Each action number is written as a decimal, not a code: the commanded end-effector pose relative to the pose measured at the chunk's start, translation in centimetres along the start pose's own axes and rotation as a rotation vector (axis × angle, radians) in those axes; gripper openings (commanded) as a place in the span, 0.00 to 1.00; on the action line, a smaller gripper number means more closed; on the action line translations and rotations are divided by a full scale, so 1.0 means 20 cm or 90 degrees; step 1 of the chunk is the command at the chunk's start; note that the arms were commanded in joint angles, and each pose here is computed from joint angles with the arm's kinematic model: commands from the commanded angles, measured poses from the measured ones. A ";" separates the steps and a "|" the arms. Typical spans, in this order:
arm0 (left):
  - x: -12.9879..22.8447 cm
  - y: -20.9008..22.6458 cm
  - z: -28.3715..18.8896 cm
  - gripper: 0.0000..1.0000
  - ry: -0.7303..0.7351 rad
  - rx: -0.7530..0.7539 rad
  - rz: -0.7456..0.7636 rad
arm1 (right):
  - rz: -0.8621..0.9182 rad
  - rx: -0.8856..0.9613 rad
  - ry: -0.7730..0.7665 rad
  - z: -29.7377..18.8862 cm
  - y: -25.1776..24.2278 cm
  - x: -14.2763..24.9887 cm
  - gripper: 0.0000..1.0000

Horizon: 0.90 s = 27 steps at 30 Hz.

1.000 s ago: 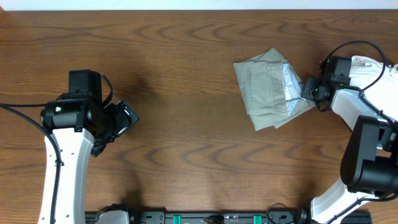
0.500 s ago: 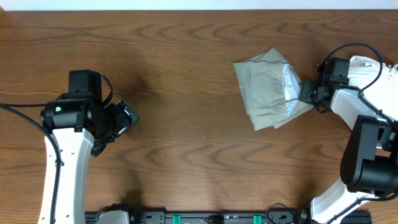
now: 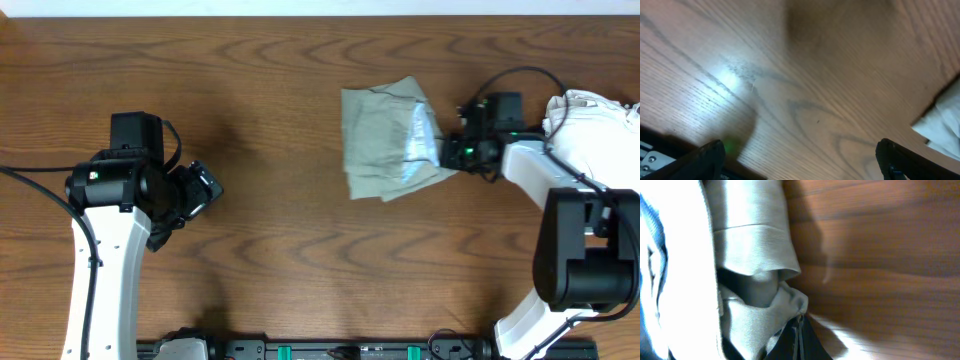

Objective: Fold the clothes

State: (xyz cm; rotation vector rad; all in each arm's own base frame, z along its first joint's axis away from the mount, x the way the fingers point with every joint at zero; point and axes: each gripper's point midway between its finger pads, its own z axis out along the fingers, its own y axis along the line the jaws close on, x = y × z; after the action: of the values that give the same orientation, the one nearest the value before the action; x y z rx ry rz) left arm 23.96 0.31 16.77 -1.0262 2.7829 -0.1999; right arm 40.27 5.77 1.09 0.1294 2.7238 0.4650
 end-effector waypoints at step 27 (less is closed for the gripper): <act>0.12 -0.59 0.63 0.99 0.148 0.107 0.268 | 0.026 0.025 -0.020 -0.40 0.15 0.05 0.91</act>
State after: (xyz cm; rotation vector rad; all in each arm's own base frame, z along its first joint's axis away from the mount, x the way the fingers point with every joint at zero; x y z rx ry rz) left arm 32.49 -9.82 7.57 -0.4678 2.9974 -0.4735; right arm 36.53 6.78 8.98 0.1852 2.6978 0.4456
